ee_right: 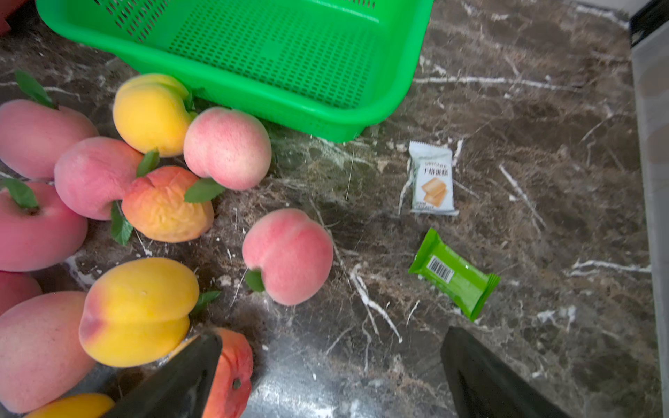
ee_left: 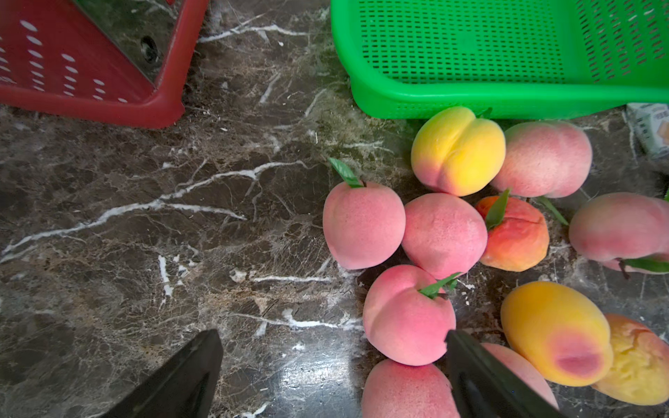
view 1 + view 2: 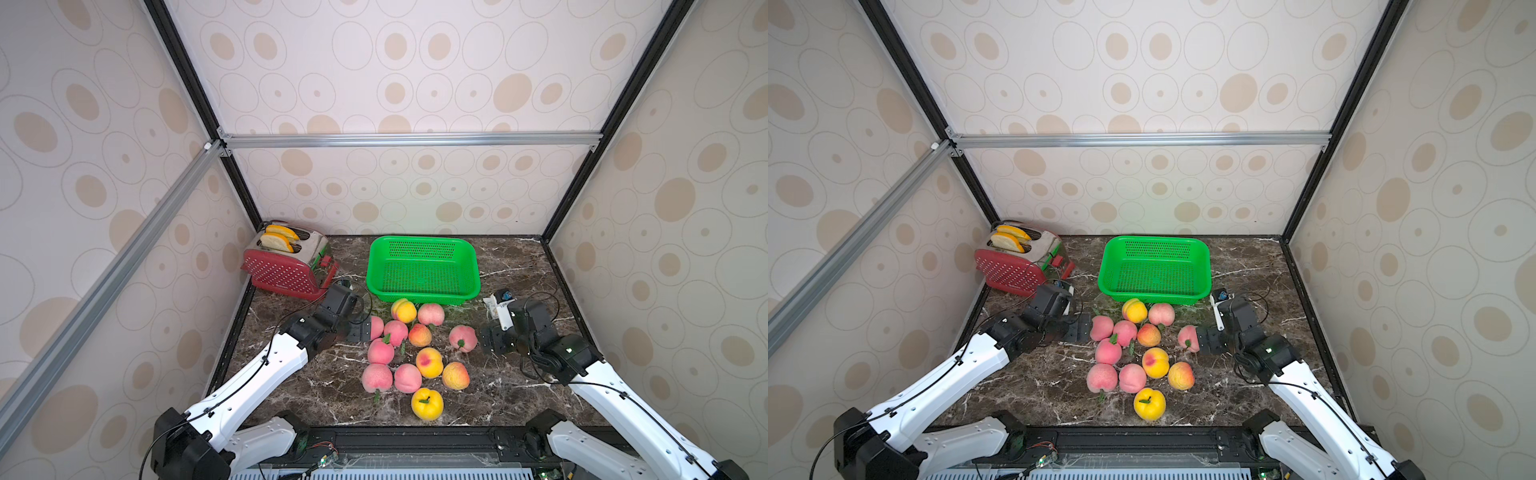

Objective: Put the peaches into the basket
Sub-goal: Pick up the peach from the center of the board.

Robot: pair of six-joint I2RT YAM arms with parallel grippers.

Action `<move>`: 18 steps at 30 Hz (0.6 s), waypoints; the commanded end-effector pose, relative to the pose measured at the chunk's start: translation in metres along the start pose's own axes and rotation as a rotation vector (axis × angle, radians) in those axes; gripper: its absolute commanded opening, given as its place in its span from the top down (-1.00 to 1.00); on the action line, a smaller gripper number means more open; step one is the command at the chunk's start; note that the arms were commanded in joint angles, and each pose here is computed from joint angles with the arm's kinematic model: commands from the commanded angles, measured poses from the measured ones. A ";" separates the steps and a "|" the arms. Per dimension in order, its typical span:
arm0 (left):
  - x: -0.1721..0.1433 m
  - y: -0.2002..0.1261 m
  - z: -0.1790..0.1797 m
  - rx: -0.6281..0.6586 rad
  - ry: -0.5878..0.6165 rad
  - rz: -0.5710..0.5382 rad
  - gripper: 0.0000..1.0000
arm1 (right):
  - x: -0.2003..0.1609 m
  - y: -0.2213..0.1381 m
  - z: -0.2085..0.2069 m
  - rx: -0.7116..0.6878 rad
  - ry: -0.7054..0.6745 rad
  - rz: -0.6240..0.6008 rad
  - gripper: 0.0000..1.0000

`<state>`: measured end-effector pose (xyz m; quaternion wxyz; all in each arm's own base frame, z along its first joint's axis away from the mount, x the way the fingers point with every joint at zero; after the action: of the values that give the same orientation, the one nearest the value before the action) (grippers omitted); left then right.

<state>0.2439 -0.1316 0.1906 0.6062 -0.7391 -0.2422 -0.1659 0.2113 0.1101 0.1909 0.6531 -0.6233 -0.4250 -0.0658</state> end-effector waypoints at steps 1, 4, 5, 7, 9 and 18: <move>-0.004 -0.005 -0.013 -0.045 0.028 0.005 -0.98 | -0.023 0.008 0.008 0.034 0.040 0.121 -1.00; -0.005 -0.012 -0.025 -0.089 0.078 0.004 -0.98 | -0.025 0.017 0.019 0.099 0.044 0.144 -0.98; -0.006 -0.014 -0.030 -0.107 0.093 0.009 -0.98 | -0.025 0.020 0.024 0.128 0.044 0.144 -0.98; -0.009 -0.016 -0.037 -0.141 0.115 0.019 -0.98 | -0.024 0.023 0.033 0.186 0.032 0.154 -0.98; -0.012 -0.017 -0.042 -0.158 0.144 0.016 -0.98 | -0.025 0.026 0.036 0.207 0.017 0.187 -0.98; -0.017 -0.023 -0.060 -0.270 0.117 -0.008 -0.98 | -0.013 0.055 0.032 0.149 -0.001 0.186 -1.00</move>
<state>0.2205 -0.1814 0.1991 0.5464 -0.7865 -0.1741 -0.2291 0.2104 0.1365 0.1344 0.7079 -0.6118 -0.3514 0.0345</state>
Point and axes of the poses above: each gripper's point midway between its finger pads, its own y axis out along the fingers, its own z axis along the line the jaws close on, x = y × z, the point moved 3 cm from there along -y, back along the fingers, and after that the axes turned 11 degrees about -y, right-handed, at the moved point
